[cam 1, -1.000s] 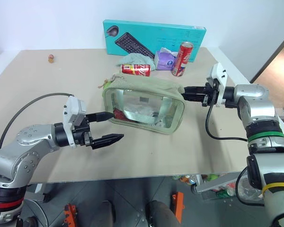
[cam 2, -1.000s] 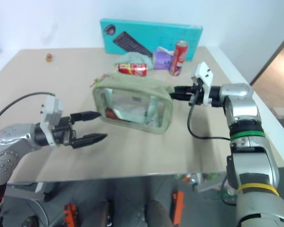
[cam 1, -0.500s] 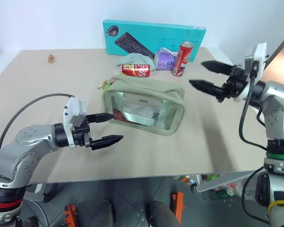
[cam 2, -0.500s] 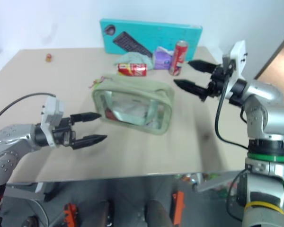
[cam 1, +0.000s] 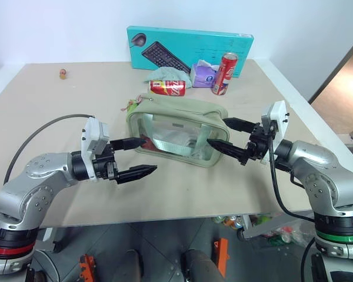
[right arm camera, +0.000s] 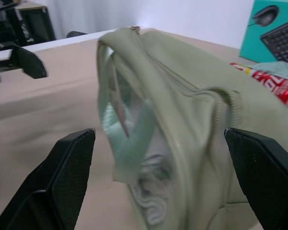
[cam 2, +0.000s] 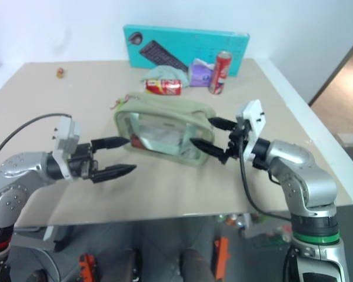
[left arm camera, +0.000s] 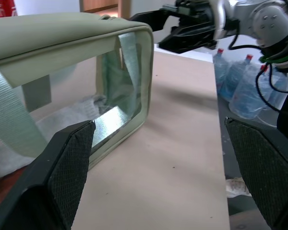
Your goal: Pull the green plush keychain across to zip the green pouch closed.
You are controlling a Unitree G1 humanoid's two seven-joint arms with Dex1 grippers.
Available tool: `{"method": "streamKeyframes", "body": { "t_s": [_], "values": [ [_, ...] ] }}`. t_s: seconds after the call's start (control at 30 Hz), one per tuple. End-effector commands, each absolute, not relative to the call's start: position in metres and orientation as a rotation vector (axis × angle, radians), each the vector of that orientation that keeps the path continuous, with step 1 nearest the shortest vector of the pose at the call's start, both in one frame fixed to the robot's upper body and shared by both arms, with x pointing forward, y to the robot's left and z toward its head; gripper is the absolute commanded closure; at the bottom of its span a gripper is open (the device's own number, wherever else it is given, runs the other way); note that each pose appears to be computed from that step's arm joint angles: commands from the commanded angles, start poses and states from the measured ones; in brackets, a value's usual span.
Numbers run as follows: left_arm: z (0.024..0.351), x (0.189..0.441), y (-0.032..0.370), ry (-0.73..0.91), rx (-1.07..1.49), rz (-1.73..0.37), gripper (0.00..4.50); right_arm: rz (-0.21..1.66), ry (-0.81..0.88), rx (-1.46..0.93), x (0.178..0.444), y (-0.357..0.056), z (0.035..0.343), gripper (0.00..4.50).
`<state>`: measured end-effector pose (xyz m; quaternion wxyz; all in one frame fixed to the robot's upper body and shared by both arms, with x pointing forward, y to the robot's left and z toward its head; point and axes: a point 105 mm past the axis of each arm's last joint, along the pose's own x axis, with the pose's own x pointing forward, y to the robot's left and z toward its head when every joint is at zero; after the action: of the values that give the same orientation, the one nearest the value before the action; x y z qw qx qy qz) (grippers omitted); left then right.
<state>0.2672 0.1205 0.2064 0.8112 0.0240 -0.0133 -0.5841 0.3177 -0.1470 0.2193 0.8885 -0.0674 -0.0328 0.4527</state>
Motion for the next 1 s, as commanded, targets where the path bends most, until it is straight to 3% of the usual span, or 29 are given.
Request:
{"method": "streamKeyframes", "body": {
  "t_s": [0.03, 0.43, 0.8, 1.0],
  "values": [
    [0.217, 0.266, 0.119, -0.068, 0.084, -1.258, 0.0, 0.937, -0.106, -0.153, 0.317, -0.147, 0.226, 0.56],
    [0.211, 0.269, 0.121, -0.056, 0.1, -1.235, 0.0, 0.959, -0.093, -0.198, 0.316, -0.147, 0.219, 4.45],
    [0.21, 0.275, 0.125, -0.045, 0.108, -1.225, 0.0, 1.179, -0.218, -0.334, 0.306, -0.135, 0.249, 4.45],
    [0.21, 0.274, 0.125, -0.043, 0.115, -1.224, 0.0, 1.257, -0.202, -0.405, 0.316, -0.141, 0.248, 4.45]
  ]
}}
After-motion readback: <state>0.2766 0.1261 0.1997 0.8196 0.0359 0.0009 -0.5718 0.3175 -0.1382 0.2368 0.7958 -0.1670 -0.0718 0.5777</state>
